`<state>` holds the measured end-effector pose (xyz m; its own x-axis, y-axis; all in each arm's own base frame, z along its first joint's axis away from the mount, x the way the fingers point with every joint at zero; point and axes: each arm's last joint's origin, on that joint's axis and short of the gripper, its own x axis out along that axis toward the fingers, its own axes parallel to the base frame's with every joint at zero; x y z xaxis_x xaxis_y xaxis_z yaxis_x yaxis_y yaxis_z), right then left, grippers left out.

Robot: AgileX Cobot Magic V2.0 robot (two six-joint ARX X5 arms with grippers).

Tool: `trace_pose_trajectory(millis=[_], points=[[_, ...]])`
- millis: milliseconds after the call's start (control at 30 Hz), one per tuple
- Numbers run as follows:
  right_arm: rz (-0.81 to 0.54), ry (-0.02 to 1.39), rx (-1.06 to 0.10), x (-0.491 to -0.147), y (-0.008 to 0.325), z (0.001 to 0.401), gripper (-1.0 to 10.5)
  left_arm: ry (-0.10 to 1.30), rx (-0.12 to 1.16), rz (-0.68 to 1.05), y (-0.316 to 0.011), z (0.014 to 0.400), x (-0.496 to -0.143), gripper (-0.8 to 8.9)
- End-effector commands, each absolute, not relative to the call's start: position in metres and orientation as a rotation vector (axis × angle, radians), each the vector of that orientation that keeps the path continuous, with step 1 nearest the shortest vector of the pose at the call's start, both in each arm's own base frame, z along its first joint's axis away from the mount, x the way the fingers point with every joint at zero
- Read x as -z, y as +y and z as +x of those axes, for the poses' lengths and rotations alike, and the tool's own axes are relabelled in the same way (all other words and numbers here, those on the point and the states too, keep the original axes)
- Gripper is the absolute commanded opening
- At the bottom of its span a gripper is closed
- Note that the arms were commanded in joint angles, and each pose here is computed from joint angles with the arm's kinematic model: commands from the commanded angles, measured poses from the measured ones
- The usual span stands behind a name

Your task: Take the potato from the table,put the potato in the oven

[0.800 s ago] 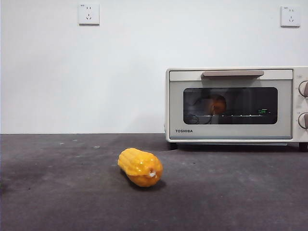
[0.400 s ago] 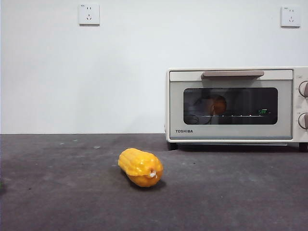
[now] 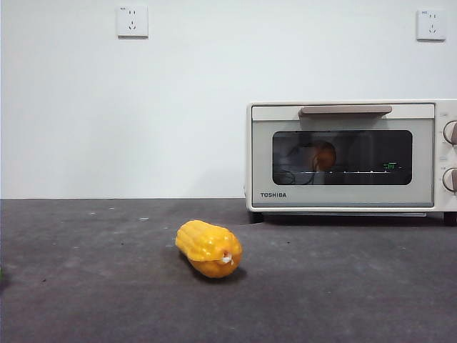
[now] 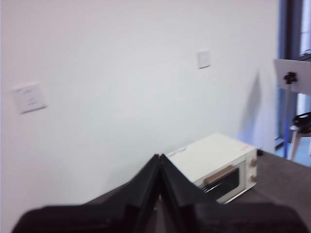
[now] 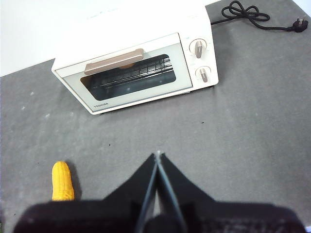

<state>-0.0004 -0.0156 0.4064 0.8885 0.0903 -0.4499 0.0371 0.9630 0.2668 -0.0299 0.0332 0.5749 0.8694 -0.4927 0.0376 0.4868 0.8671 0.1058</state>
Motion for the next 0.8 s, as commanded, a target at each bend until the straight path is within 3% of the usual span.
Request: trace_pose_trajectory(millis=[33, 467, 667, 800], points=[[0.249, 0.495, -0.021, -0.404, -0.016, -0.001, 0.0, -0.036, 0.485, 0.113, 0.038, -0.033, -0.562, -0.04], [0.249, 0.495, -0.020, -0.404, -0.016, -0.001, 0.0, 0.004, 0.487, 0.196, 0.029, -0.023, -0.554, -0.04], [0.249, 0.495, -0.020, -0.404, -0.016, -0.001, 0.0, 0.152, 0.543, 0.263, 0.003, 0.006, -0.532, -0.04], [0.249, 0.495, -0.021, -0.404, -0.016, -0.001, 0.0, 0.268, 0.515, 0.301, -0.008, 0.019, -0.506, -0.04]])
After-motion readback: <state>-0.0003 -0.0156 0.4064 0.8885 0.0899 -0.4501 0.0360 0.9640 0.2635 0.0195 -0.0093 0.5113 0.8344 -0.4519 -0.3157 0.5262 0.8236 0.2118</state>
